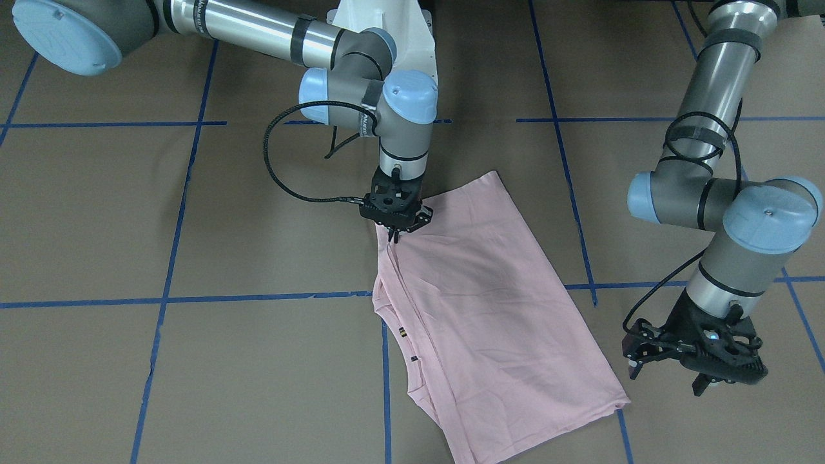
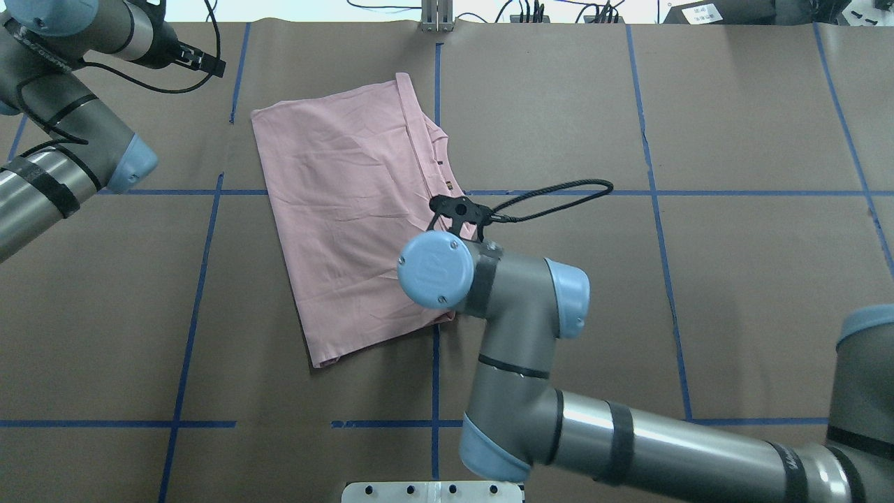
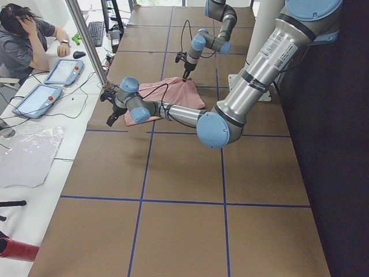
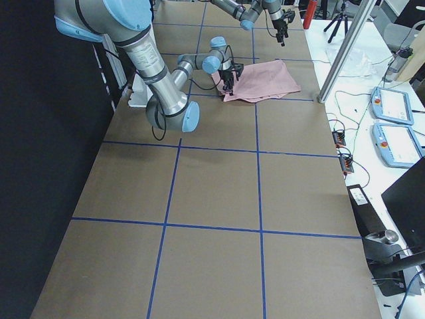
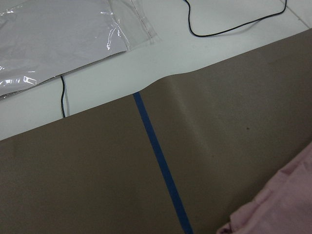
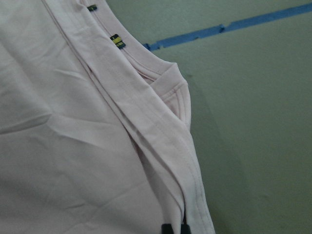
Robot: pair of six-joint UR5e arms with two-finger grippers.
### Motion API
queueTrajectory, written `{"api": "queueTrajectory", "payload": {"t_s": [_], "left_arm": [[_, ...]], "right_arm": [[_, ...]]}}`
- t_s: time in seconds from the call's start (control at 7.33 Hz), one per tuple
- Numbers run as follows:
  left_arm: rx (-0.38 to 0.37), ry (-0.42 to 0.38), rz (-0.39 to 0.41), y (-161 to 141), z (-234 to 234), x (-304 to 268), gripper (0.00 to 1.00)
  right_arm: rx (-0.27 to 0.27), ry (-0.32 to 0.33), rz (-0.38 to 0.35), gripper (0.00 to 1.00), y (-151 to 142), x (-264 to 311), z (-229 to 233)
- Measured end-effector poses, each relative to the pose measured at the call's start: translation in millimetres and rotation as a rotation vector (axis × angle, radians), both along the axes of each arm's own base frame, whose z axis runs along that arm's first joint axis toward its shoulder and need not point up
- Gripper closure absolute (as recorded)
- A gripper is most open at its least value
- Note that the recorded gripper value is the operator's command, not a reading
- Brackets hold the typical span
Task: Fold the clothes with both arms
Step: 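Drag the shirt toward the robot with the right gripper while the left releases, then move the left gripper to the shirt's near corner beside the right gripper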
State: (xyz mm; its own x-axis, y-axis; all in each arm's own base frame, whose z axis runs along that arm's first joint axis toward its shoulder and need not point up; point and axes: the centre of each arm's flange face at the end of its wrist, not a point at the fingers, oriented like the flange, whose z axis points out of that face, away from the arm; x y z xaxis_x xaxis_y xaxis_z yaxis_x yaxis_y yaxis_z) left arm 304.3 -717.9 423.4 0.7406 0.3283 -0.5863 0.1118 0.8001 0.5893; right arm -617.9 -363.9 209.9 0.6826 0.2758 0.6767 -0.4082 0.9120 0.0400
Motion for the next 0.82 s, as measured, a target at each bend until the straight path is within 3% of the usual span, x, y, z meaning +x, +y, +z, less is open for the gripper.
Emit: {"api": "queueTrajectory", "payload": {"t_s": [0.27,0.41,0.82], "left_arm": [[0.001,0.001,0.003,2,0,2,0.00],[0.003,0.005,0.006,3,-3,5,0.00],[-0.044,0.107,-0.006,36,-31,35,0.00]], "right_arm": [[0.033,0.004,-0.003,1.00,70,23,19],[0.041,0.005,-0.005,1.00,88,25,24],[0.043,0.003,0.006,1.00,107,22,26]]}}
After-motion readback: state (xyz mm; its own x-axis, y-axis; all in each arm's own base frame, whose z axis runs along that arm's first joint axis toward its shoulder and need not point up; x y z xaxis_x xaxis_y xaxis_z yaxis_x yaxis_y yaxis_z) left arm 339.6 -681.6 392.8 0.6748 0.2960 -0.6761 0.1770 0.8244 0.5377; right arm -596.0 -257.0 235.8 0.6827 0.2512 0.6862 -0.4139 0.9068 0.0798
